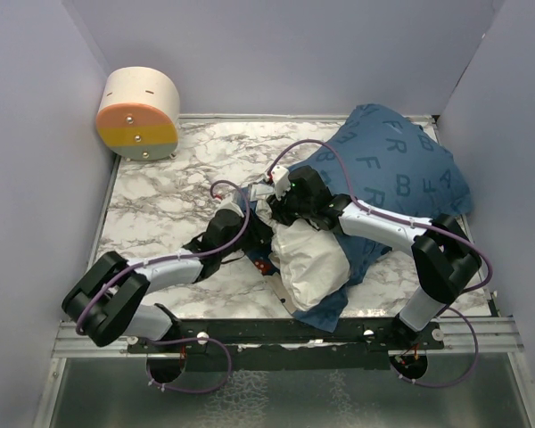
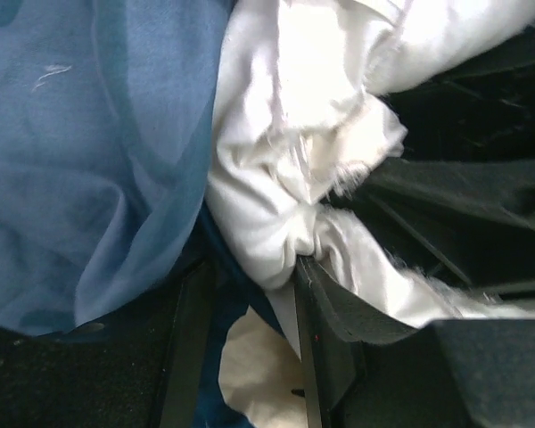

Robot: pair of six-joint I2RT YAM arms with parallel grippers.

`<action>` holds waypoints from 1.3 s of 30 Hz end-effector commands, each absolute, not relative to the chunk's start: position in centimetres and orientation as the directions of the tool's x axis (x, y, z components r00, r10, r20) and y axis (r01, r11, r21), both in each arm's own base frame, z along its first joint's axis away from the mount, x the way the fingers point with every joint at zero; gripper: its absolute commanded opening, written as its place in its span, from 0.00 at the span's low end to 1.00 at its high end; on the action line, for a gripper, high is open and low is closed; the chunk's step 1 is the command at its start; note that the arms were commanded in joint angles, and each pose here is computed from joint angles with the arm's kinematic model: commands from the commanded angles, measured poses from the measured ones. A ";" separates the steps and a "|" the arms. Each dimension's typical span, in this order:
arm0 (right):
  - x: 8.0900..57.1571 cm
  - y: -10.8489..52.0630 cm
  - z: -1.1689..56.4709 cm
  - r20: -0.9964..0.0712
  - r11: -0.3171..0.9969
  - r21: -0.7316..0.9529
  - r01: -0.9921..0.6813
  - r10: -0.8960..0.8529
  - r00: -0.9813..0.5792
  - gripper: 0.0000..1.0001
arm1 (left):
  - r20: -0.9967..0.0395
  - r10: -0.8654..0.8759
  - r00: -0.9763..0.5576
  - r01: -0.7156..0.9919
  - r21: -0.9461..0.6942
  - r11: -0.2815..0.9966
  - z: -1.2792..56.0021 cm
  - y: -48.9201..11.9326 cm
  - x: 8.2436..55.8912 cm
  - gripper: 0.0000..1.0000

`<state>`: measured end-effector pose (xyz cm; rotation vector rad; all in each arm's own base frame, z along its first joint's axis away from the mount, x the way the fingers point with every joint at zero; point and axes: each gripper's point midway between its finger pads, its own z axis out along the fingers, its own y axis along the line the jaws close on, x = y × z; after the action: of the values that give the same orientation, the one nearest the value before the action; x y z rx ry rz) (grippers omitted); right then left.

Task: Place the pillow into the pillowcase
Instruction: Stuff the pillow into the pillowcase.

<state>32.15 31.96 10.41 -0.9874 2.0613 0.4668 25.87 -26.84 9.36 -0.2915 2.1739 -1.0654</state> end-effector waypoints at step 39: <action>29.8 27.6 5.2 -0.609 0.678 0.013 -0.735 -0.577 -0.544 0.33 | -0.533 -0.411 -0.740 0.169 -0.739 0.652 8.2 -27.0 25.8 0.42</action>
<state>31.98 31.79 10.24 -0.9883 2.0759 0.4639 25.34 -25.99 6.20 -0.2244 2.2304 -0.9881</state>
